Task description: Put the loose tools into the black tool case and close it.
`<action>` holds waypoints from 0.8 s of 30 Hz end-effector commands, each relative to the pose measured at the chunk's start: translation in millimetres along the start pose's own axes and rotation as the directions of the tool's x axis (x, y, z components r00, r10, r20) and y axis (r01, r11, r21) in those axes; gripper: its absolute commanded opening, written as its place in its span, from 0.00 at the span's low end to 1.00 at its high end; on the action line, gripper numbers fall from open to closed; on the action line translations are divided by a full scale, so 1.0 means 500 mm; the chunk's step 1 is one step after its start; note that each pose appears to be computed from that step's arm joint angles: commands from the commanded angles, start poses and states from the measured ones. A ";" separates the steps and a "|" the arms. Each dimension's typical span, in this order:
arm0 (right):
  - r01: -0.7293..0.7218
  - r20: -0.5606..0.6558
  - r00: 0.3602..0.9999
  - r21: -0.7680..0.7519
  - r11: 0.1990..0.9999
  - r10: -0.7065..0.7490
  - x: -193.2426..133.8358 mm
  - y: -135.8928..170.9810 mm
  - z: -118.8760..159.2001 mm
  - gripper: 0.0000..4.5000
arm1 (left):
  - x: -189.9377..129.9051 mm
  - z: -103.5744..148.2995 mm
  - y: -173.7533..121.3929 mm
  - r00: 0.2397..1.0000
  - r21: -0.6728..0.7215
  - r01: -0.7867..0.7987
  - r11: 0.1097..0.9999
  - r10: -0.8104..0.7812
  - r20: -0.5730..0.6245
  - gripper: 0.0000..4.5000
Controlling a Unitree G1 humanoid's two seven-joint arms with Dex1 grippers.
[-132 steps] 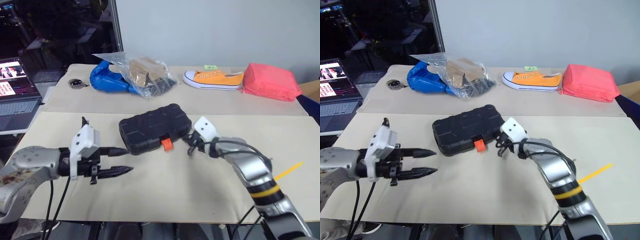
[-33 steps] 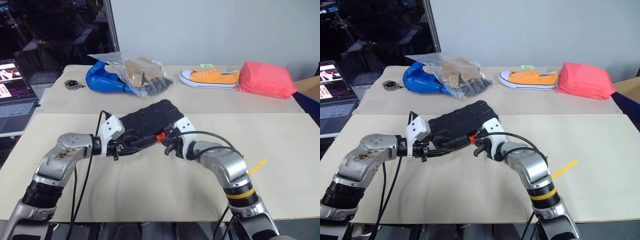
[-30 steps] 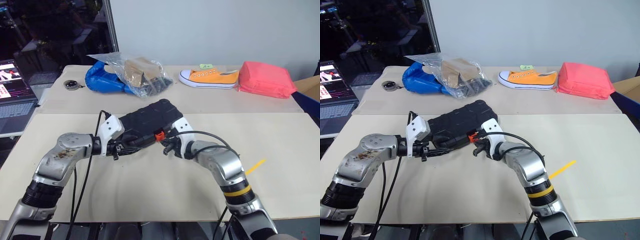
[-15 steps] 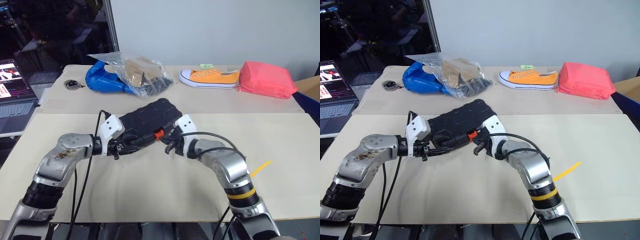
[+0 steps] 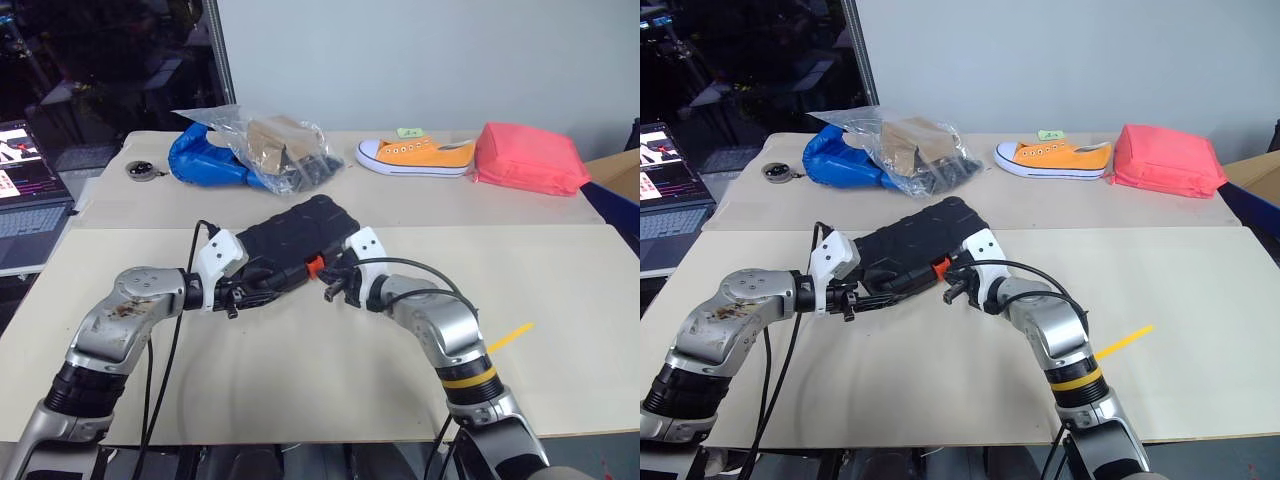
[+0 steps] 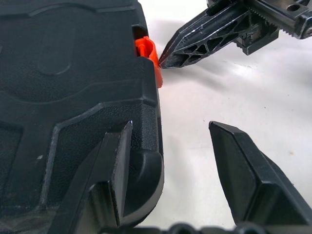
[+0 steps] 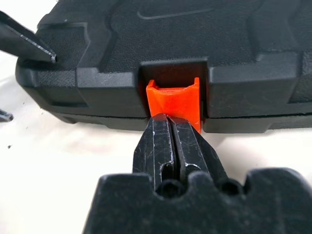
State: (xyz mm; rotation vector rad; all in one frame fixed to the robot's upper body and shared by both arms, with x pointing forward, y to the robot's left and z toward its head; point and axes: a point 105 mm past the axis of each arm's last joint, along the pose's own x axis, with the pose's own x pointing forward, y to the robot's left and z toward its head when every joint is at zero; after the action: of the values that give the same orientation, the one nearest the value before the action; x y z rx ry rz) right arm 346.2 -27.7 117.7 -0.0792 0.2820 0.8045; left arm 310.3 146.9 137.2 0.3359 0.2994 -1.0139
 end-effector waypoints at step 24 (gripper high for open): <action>0.026 0.011 1.000 -0.064 0.998 -0.025 0.005 -0.019 -0.015 0.01 | 0.004 -0.043 -0.008 0.998 -0.067 -0.006 0.998 0.002 -0.061 0.59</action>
State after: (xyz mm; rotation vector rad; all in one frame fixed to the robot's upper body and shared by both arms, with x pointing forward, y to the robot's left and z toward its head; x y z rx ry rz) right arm 354.7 -31.6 129.9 -0.0896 0.1641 0.7898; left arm 309.1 145.4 136.6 0.3311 0.2938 -1.0114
